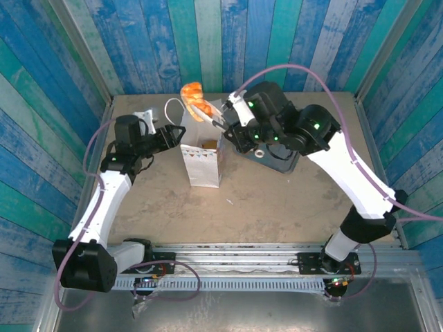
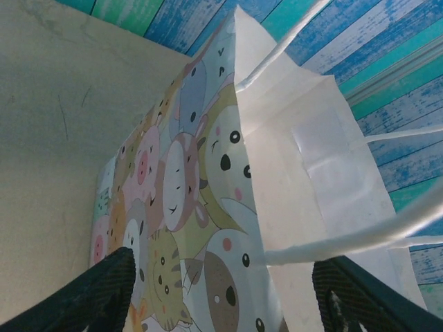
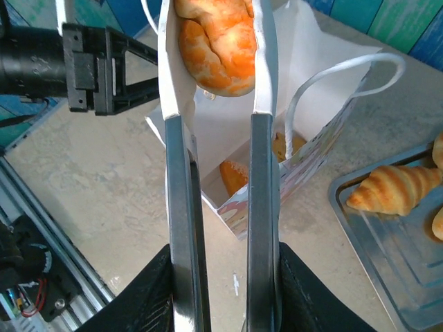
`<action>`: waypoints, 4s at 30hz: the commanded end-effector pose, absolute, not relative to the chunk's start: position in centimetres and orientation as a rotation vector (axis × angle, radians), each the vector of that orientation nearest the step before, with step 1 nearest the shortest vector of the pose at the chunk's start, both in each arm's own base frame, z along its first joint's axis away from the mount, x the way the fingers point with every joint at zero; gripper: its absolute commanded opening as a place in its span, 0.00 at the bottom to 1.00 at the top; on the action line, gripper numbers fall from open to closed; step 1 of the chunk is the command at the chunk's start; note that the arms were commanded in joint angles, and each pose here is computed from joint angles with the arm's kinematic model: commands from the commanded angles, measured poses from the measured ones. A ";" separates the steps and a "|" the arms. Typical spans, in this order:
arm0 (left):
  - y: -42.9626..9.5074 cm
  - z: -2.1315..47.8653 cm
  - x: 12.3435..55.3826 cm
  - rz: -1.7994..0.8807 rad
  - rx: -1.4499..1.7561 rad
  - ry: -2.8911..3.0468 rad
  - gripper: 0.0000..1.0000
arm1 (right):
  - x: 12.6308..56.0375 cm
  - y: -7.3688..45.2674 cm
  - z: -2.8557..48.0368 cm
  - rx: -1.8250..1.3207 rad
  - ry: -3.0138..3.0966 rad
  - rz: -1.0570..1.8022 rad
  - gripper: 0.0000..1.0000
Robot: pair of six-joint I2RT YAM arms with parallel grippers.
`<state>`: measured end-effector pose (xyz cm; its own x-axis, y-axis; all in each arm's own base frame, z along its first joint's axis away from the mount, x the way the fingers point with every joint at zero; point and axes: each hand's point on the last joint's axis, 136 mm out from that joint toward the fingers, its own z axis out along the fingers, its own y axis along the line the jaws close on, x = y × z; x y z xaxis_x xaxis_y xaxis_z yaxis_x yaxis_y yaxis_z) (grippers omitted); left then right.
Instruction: Place the fake bread into the paper bag
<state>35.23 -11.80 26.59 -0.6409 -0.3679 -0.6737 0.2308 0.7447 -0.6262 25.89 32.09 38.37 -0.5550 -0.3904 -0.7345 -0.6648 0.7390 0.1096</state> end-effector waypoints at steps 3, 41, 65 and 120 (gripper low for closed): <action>-12.1 26.2 35.6 -0.905 -0.087 2.072 0.60 | 26.3 33.2 38.2 -0.794 2.218 0.457 0.35; -11.6 26.5 35.2 -0.878 -0.106 2.052 0.37 | 28.4 31.9 30.6 -0.817 2.451 0.115 0.45; -12.0 26.5 35.2 -0.896 -0.086 2.053 0.38 | 29.2 31.9 33.5 -0.718 2.372 0.200 0.52; -10.2 33.6 32.5 -0.775 -0.009 1.769 0.94 | 31.6 11.3 21.5 0.039 2.585 0.273 0.55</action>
<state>32.79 -10.64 32.46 -0.4209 -0.3805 -0.8235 0.3505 0.7691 -0.5345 30.29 11.11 22.61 -0.8559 0.0911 -0.5091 -0.0222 0.9770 0.2121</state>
